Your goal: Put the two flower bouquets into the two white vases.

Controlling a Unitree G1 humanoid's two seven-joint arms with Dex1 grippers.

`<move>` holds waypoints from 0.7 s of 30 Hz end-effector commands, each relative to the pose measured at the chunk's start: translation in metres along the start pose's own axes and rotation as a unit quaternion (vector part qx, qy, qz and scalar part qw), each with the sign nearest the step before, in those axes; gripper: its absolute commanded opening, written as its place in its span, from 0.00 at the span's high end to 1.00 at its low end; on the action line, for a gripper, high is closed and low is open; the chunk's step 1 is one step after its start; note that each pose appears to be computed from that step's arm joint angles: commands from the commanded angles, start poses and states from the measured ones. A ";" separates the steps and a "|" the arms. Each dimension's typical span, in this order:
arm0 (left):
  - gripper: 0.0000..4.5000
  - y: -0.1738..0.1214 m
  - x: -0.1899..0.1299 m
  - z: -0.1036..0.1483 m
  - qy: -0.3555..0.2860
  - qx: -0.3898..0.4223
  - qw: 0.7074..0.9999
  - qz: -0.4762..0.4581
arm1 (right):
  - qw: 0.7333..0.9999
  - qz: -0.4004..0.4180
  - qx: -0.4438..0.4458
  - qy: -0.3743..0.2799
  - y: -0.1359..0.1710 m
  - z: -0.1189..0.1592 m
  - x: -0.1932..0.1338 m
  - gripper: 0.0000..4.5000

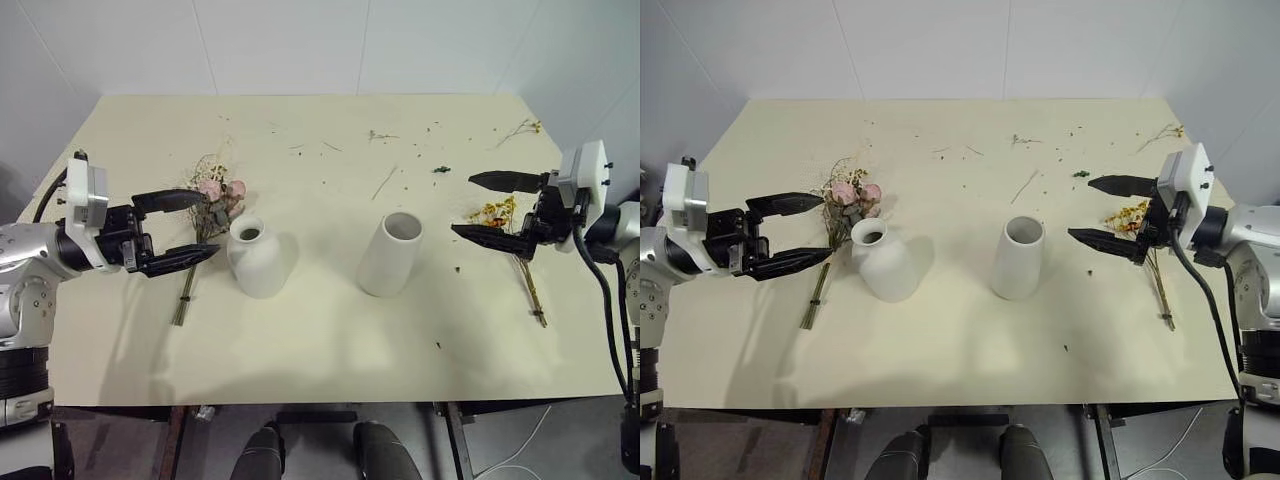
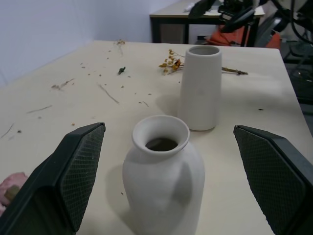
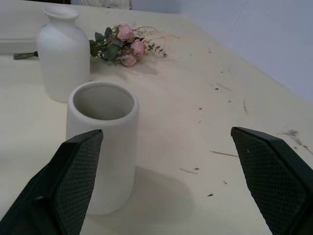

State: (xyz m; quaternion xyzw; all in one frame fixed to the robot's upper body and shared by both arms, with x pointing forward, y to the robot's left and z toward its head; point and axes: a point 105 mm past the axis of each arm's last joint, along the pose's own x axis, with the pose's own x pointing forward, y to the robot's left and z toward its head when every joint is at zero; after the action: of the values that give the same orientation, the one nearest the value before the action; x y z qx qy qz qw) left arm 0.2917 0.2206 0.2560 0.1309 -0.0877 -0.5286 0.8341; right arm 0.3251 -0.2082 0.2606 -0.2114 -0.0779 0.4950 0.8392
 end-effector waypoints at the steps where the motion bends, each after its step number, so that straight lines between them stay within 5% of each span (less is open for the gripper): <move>1: 0.00 -0.001 -0.006 0.016 -0.007 0.030 0.999 0.009 | 0.999 0.010 -0.031 -0.025 -0.003 0.018 0.006 0.02; 9: 0.00 0.010 -0.014 -0.005 0.098 0.007 0.992 0.073 | 0.998 0.032 -0.041 -0.041 0.000 0.027 0.016 0.02; 13: 0.00 0.040 -0.027 -0.025 0.204 -0.029 0.958 0.198 | 0.996 0.050 -0.053 -0.058 0.005 0.036 0.022 0.02; 21: 0.00 0.041 -0.023 -0.059 0.327 -0.158 0.886 0.288 | 0.993 0.077 -0.062 -0.068 0.014 0.045 0.028 0.02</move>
State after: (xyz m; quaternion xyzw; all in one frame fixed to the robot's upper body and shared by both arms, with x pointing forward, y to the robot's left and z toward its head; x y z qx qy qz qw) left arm 0.3347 0.2681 0.2146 0.1252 0.2176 -0.2238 0.9418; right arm 0.3218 -0.1681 0.2774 -0.2166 -0.1246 0.5583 0.7911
